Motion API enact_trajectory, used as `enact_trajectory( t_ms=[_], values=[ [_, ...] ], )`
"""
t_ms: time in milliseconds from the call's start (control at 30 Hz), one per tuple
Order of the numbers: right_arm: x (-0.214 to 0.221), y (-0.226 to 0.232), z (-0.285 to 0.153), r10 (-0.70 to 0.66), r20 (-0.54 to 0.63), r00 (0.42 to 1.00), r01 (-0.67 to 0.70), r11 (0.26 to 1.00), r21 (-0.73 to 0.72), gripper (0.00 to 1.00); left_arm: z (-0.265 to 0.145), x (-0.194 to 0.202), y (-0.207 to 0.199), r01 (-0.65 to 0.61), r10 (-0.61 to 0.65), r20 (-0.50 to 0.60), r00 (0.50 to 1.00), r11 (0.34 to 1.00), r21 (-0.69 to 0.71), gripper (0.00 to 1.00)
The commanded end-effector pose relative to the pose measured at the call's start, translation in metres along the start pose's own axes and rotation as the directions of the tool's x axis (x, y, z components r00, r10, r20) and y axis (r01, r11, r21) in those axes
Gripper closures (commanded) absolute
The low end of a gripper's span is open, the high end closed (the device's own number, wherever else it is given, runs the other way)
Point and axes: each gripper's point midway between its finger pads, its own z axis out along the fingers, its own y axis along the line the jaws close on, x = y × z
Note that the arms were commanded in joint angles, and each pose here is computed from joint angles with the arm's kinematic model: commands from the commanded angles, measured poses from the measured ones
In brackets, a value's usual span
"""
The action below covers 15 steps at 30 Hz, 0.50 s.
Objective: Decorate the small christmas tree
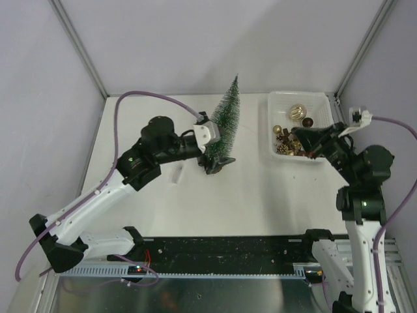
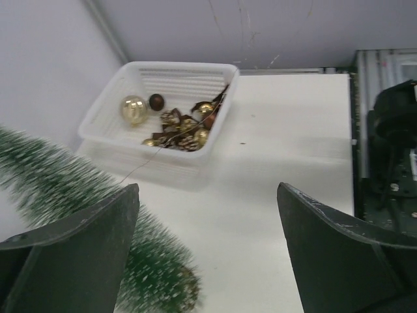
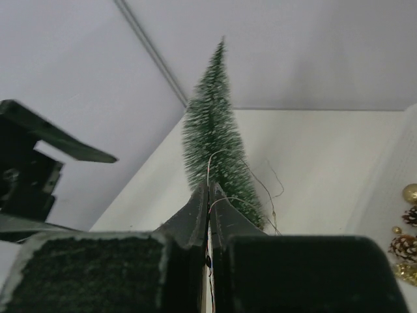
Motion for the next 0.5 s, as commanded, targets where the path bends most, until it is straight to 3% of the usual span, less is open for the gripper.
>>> enact_trajectory(
  t_ms=[0, 467],
  values=[
    [0.012, 0.024, -0.025, 0.016, -0.019, 1.000, -0.017, 1.000, -0.015, 1.00, 0.019, -0.018, -0.024, 0.059, -0.061, 0.022, 0.998, 0.994, 0.087, 0.08],
    [0.028, 0.068, -0.074, 0.071, -0.034, 0.997, -0.074, 0.992, -0.102, 1.00, 0.081, -0.048, -0.086, 0.207, -0.217, 0.010, 0.976, 0.941, 0.268, 0.00]
  ],
)
